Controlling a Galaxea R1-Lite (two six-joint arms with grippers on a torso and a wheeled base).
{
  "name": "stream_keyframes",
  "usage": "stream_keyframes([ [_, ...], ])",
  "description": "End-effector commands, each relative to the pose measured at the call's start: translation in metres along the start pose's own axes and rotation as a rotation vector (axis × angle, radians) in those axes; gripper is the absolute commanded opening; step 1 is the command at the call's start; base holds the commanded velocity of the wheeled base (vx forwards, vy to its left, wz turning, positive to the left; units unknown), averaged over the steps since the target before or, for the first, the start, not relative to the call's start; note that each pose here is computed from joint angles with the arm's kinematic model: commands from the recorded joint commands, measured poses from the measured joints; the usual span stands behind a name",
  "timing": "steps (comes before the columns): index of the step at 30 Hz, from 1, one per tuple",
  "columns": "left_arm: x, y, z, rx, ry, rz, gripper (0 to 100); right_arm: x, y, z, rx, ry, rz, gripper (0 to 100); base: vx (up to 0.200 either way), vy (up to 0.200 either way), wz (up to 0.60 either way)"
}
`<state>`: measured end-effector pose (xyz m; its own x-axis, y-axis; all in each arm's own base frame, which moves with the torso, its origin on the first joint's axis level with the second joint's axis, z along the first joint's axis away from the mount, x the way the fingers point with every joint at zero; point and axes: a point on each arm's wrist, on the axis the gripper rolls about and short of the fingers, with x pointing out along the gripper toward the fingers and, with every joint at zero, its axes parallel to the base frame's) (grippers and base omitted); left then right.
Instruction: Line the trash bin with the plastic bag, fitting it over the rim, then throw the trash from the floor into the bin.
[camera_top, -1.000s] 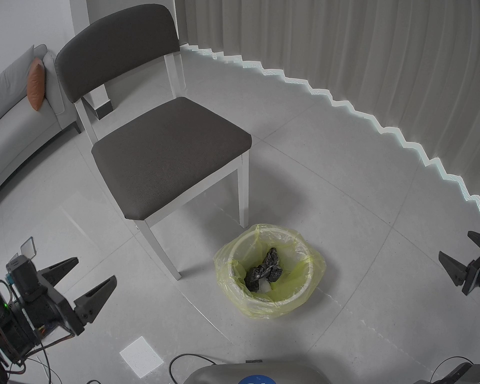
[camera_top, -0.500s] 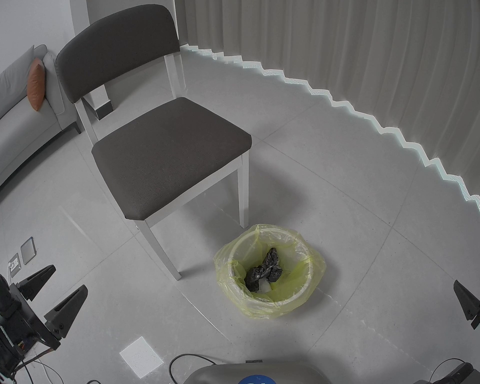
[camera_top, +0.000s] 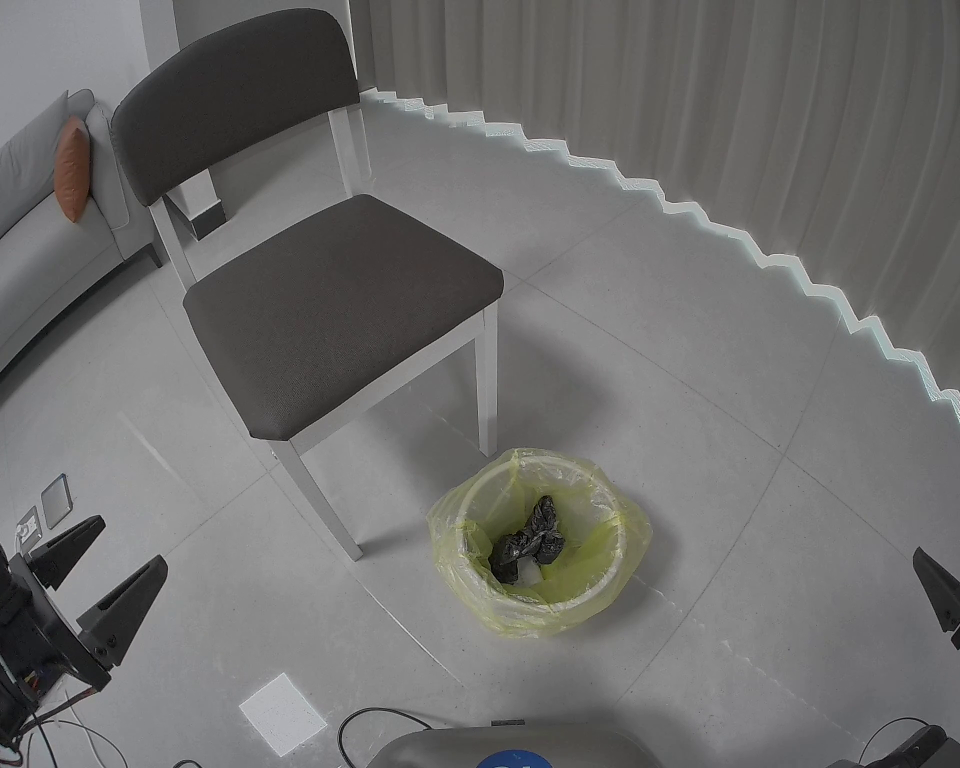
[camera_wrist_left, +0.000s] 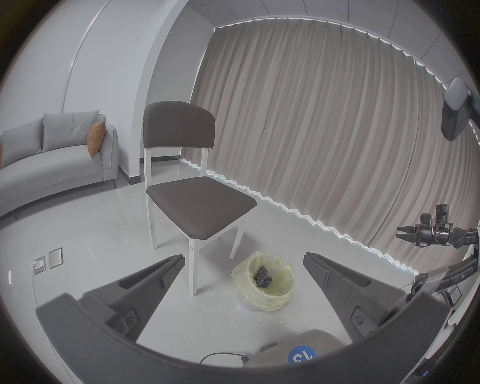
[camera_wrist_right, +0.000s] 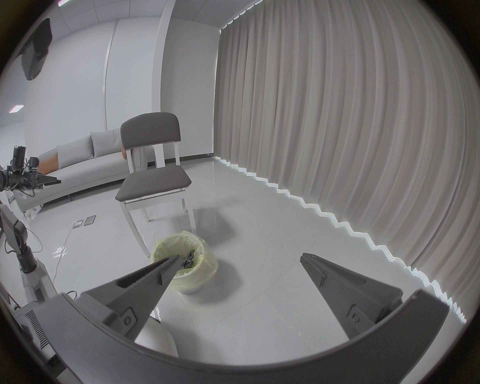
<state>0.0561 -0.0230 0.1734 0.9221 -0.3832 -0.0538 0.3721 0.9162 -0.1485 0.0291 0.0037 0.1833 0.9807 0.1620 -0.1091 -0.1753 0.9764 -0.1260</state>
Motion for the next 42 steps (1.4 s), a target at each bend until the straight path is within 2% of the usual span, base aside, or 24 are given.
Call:
stream_keyframes([
  [1, 0.012, -0.003, 0.014, 0.000, 0.058, -0.018, 100, 0.035, -0.005, 0.010, 0.017, 0.119, 0.070, 100, 0.000, 0.000, 0.00],
  [5, 0.027, -0.005, 0.017, -0.005, 0.158, -0.043, 100, 0.080, -0.006, 0.007, 0.021, 0.278, 0.144, 100, 0.000, 0.000, 0.00],
  [6, 0.039, -0.005, 0.016, -0.008, 0.203, -0.042, 100, 0.111, -0.004, 0.004, 0.031, 0.357, 0.178, 100, 0.000, 0.000, 0.00],
  [10, 0.066, -0.005, 0.016, -0.013, 0.252, -0.036, 100, 0.194, -0.003, -0.017, 0.057, 0.534, 0.218, 100, 0.000, 0.000, 0.00],
  [11, 0.067, -0.005, 0.016, -0.013, 0.251, -0.036, 100, 0.197, -0.003, -0.018, 0.058, 0.541, 0.219, 100, 0.000, 0.000, 0.00],
  [12, 0.075, -0.005, 0.014, -0.013, 0.249, -0.038, 100, 0.233, -0.002, -0.033, 0.070, 0.618, 0.234, 100, 0.000, 0.000, 0.00],
  [13, 0.076, -0.005, 0.013, -0.013, 0.249, -0.039, 100, 0.242, -0.002, -0.038, 0.074, 0.638, 0.235, 100, 0.000, 0.000, 0.00],
  [17, 0.082, -0.005, 0.013, -0.010, 0.228, -0.040, 100, 0.323, 0.002, -0.090, 0.099, 0.774, 0.235, 100, 0.000, 0.000, 0.00],
  [23, 0.069, -0.004, 0.014, -0.008, 0.193, -0.035, 100, 0.396, 0.004, -0.131, 0.083, 0.797, 0.203, 100, 0.000, 0.000, 0.00],
  [28, 0.067, -0.002, 0.008, -0.013, 0.211, -0.022, 100, 0.435, 0.007, -0.140, 0.082, 0.840, 0.213, 100, 0.000, 0.000, 0.00],
  [33, 0.071, -0.002, 0.006, -0.013, 0.229, -0.016, 100, 0.458, 0.012, -0.155, 0.072, 0.885, 0.214, 100, 0.000, 0.000, 0.00],
  [38, 0.075, 0.001, 0.006, -0.016, 0.237, -0.001, 100, 0.477, 0.014, -0.182, 0.039, 0.910, 0.209, 100, 0.000, 0.000, 0.00],
  [42, 0.080, 0.003, 0.004, -0.021, 0.255, 0.012, 100, 0.481, 0.014, -0.187, 0.016, 0.950, 0.229, 100, 0.000, 0.000, 0.00],
])
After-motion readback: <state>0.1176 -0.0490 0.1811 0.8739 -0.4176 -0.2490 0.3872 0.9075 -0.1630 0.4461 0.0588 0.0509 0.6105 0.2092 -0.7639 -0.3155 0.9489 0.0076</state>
